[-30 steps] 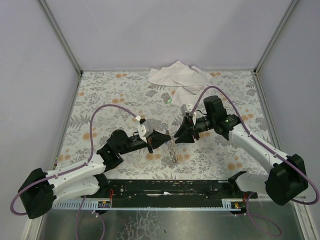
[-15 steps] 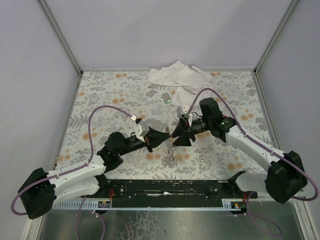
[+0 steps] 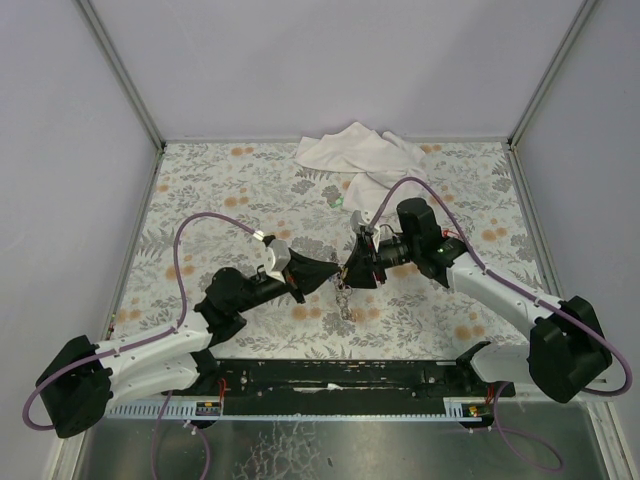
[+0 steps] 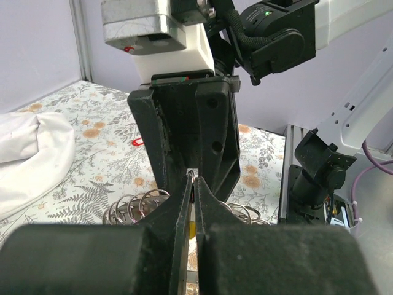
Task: Remove the keys from the keyring
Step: Pick up the key from the keyring.
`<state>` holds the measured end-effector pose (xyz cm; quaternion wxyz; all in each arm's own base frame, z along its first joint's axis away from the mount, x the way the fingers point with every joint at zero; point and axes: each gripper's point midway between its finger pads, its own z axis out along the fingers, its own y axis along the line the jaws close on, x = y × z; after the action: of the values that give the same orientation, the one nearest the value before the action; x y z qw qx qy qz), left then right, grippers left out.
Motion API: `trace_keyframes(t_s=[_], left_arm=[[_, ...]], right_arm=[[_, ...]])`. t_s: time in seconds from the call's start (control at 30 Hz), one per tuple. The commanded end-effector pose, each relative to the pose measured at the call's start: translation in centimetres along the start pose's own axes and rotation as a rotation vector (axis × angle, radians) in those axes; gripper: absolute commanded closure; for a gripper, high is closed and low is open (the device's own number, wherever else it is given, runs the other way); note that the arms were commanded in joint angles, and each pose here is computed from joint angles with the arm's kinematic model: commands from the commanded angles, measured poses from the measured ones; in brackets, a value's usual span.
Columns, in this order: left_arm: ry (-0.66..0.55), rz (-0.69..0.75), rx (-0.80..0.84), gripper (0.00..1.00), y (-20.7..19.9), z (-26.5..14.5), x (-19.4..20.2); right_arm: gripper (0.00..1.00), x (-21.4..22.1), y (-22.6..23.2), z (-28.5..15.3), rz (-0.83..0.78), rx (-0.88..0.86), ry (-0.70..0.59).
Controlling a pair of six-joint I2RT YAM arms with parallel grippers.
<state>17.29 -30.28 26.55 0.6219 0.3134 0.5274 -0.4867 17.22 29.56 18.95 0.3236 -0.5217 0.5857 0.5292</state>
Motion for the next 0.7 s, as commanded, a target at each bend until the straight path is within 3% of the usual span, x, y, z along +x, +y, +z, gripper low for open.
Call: trace_keyframes(t_s=[0.0, 0.13, 0.27, 0.67], left_arm=[[-0.123, 0.036, -0.015, 1.0, 0.1, -0.1, -3.1], [-0.116, 0.049, -0.038, 1.0, 0.5, -0.5, -2.8], [-0.102, 0.068, -0.063, 1.0, 0.9, -1.1, -2.5], [-0.056, 0.099, -0.072, 1.0, 1.4, -1.7, -0.2]], right_arm=[[0.69, -1.7, 0.6, 0.2, -0.046, -0.034, -0.033], [0.84, -1.7, 0.6, -0.3, -0.082, -0.014, 0.009], [0.92, -2.0, 0.3, -1.0, -0.147, 0.018, 0.047], [0.99, -2.9, 0.1, -2.6, -0.204, 0.082, 0.125]])
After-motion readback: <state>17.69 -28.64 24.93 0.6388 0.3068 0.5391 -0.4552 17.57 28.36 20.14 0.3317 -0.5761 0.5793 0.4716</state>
